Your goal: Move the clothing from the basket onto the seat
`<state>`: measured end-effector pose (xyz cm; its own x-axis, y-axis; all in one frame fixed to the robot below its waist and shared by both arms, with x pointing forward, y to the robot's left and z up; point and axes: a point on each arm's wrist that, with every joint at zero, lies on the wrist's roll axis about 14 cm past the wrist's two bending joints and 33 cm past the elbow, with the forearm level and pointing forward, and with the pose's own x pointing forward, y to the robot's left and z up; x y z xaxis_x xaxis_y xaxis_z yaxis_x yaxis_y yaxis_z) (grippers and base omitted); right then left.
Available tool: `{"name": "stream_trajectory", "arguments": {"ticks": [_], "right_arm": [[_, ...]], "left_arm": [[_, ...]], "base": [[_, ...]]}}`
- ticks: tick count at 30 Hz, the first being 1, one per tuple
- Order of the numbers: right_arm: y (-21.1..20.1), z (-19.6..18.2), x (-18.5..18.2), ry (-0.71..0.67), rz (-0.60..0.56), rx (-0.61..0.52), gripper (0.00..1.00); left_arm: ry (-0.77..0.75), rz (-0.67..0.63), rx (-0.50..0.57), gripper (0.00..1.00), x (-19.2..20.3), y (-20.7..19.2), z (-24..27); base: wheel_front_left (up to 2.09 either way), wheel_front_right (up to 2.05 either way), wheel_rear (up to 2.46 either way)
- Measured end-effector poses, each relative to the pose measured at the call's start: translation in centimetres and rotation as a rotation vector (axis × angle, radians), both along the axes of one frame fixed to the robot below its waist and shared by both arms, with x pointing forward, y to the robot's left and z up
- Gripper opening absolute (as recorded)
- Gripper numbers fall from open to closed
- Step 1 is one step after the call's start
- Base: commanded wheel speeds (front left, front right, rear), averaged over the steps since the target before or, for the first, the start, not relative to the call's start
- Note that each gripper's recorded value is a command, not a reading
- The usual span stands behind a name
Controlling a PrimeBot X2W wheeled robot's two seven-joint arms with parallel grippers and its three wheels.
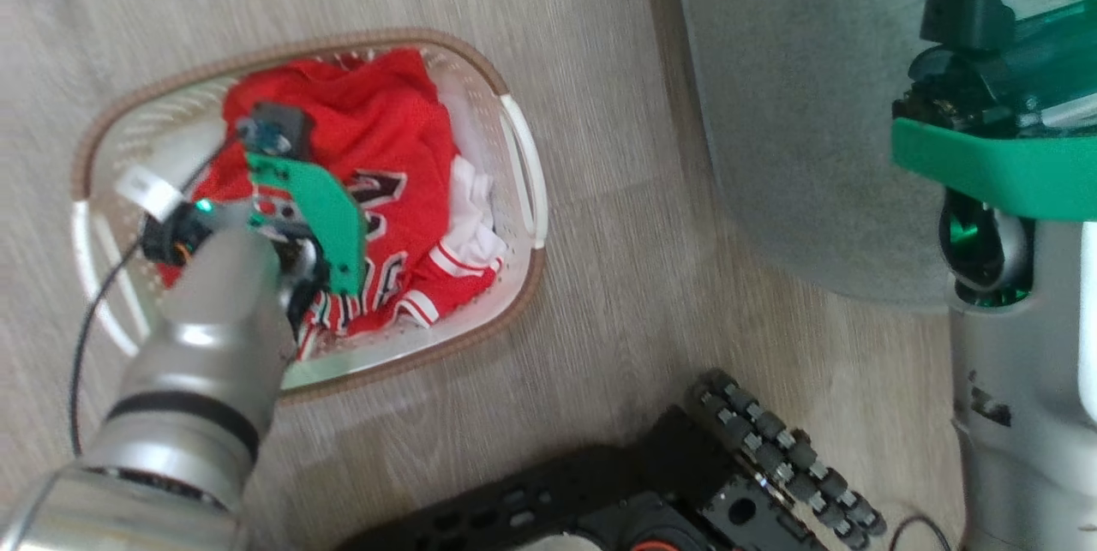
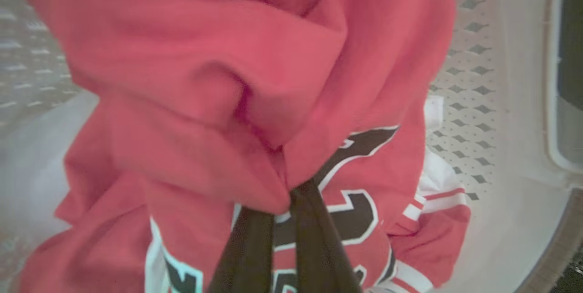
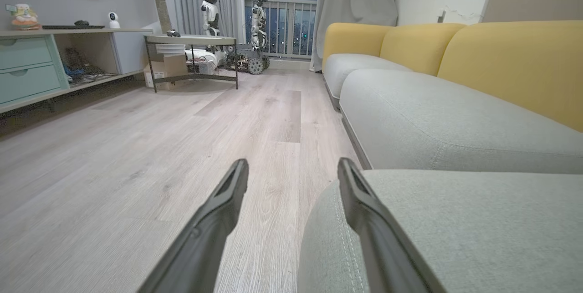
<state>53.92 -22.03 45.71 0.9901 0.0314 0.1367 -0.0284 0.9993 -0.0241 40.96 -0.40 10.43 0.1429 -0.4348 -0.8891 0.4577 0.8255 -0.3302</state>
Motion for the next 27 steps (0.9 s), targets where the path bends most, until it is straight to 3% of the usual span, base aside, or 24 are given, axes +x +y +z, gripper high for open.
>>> {"name": "stream_trajectory", "arguments": {"ticks": [5, 12, 27], "right_arm": [[-0.1, 2.7, -0.8, -0.047, -0.008, 0.01, 1.0], [-0.1, 5.4, -3.3, -0.073, -0.02, 0.037, 1.0], [0.9, 9.9, -8.9, -0.131, 0.005, 0.105, 1.0]], "left_arm": [[-0.051, -0.014, -0.044, 0.0, -1.0, -0.9, 2.9], [-0.232, -0.017, -0.178, 0.0, -0.6, -2.9, 9.5], [-0.544, 0.082, -0.325, 0.0, 0.3, -1.2, 21.7]], "base": [[0.0, 0.0, 0.0], [0.0, 0.0, 0.0], [0.0, 0.0, 0.0]]}}
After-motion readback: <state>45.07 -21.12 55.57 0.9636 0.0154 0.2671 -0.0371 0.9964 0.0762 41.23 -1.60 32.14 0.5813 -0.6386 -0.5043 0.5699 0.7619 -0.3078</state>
